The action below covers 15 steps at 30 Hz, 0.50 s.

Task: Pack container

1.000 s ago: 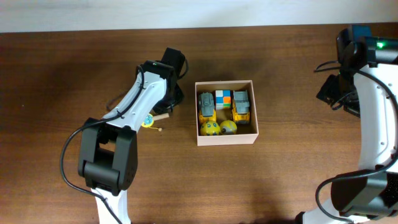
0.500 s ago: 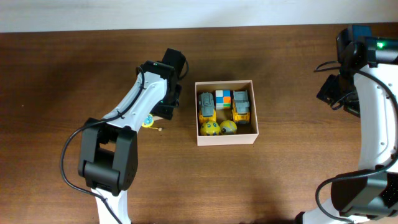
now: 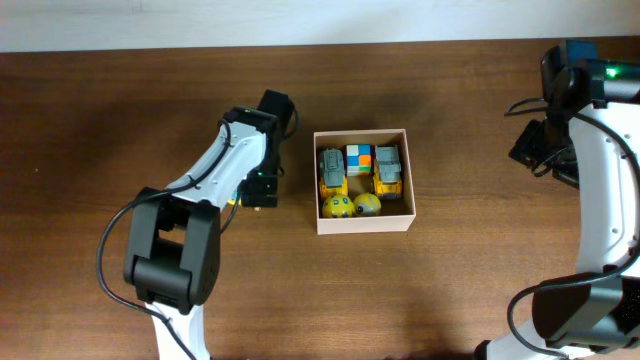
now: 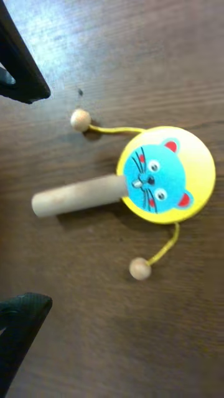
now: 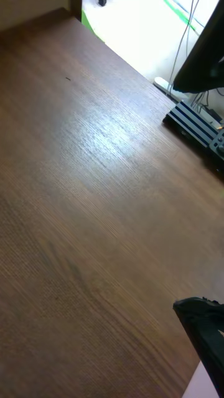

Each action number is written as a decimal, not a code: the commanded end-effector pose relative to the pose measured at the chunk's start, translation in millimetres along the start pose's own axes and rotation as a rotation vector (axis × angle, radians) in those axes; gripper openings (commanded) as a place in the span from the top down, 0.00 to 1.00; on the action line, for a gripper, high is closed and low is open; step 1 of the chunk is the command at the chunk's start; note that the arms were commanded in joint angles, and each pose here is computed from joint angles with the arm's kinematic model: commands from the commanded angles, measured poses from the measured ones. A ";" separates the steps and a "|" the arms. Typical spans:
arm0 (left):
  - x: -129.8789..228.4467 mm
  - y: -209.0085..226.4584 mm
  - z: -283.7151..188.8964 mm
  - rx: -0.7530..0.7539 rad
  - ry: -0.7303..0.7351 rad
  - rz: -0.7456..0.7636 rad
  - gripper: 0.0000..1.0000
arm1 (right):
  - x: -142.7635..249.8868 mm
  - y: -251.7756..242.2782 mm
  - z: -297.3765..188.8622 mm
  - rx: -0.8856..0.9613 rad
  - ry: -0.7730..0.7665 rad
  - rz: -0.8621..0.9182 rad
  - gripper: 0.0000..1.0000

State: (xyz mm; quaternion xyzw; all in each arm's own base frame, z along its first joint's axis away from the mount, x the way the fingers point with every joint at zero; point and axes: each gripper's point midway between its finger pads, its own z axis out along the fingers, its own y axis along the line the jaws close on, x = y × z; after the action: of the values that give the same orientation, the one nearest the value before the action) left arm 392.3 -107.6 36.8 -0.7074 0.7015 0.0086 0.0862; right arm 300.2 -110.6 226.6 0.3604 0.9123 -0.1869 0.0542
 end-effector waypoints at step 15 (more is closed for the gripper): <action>-13.5 4.4 36.7 -0.047 -0.032 -0.057 0.08 | -1.4 -2.3 -1.1 0.001 -0.007 0.016 0.01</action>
State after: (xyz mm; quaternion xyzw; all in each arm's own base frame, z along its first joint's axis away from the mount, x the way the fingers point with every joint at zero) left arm 398.5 -92.3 22.7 -0.7279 0.6798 0.0088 0.0893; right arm 300.2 -110.6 226.6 0.3604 0.9123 -0.1869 0.0542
